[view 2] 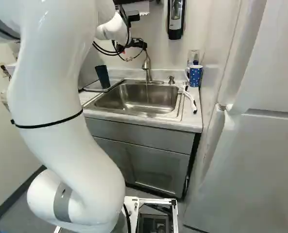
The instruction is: Rinse the cup and place it in the tray
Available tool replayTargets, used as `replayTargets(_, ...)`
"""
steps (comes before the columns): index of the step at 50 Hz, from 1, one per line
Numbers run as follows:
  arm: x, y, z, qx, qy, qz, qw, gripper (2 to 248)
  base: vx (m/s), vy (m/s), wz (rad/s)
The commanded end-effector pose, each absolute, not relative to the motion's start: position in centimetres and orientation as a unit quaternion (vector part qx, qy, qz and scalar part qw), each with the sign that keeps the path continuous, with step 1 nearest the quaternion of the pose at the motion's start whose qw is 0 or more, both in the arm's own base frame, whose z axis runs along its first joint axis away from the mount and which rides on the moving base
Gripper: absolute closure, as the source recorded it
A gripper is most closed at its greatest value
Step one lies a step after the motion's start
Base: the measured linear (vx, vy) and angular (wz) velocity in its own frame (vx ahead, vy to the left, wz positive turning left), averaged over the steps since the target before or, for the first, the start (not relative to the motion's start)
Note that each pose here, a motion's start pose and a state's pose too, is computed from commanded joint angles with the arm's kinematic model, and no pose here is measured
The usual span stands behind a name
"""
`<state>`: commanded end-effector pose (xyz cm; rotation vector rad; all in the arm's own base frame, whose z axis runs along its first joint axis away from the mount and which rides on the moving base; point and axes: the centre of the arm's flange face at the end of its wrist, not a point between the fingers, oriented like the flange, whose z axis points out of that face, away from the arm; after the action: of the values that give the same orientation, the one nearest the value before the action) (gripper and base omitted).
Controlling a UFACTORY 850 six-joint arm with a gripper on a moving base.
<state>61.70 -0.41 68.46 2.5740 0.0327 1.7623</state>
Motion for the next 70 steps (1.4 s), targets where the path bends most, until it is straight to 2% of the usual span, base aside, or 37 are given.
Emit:
replayTargets(23,61.5,-0.6,70.6,0.814,0.009,0.581,0.012,3,0.000,0.000,0.000)
replayTargets(47,65.0,-1.4,70.3,0.812,0.004,0.584,0.016,3,0.000,0.000,0.000)
replayTargets(70,64.7,-1.0,69.9,0.826,0.007,0.564,0.013,3,0.000,0.000,0.000)
